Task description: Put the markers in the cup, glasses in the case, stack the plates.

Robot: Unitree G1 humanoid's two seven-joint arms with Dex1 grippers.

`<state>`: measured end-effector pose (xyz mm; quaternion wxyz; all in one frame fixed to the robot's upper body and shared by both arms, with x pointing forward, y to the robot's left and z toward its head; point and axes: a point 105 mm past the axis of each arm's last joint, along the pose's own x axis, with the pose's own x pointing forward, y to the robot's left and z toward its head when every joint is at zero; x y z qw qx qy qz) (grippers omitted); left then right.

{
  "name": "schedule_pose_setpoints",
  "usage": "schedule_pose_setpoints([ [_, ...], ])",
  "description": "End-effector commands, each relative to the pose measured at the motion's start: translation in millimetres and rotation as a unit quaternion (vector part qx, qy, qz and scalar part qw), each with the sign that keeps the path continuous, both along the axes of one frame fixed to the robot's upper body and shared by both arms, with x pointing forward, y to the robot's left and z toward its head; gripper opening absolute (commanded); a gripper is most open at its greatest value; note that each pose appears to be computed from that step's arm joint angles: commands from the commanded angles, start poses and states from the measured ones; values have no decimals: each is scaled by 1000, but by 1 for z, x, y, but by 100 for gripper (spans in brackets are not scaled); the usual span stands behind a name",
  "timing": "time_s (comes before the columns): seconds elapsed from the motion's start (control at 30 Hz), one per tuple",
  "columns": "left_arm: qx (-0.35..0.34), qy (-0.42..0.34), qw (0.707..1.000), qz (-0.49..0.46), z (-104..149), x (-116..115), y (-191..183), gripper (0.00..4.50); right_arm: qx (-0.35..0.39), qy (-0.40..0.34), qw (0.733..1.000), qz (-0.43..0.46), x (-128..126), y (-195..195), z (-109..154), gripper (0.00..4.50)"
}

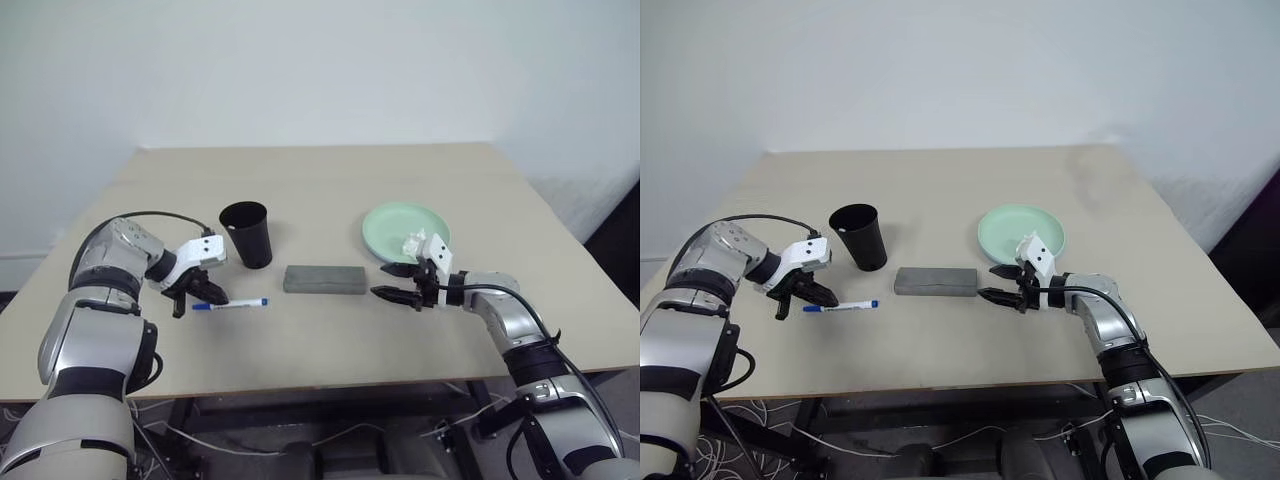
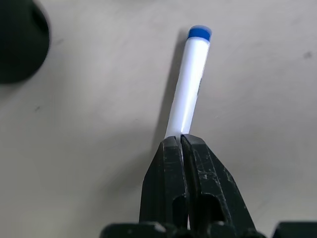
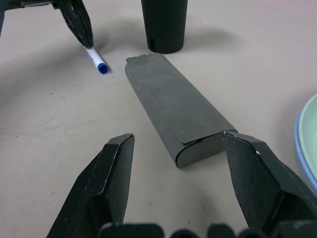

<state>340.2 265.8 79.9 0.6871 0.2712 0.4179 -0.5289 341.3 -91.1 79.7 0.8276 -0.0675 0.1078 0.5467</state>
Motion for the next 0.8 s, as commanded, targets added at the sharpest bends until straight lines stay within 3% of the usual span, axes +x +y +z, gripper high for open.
schedule_pose_setpoints([
  [0.03, -7, -35, 999, -40, 16, 4, -4, 1, 12, -29, 999, 7, 5, 3, 18, 309],
  [0.2, 12, -53, 997, -46, 14, 8, -3, 1, 10, -28, 1000, 10, 5, 4, 17, 309],
  [0.3, 16, -59, 997, -49, 12, 9, -5, 55, 10, -28, 999, 11, 6, 5, 17, 309],
  [0.4, 15, -54, 996, -66, 8, 8, -11, 159, 9, -29, 999, 11, 7, 5, 18, 309],
  [0.8, 21, -15, 994, -108, -4, -1, -21, 159, 8, -29, 1000, 8, 7, 4, 16, 309],
])
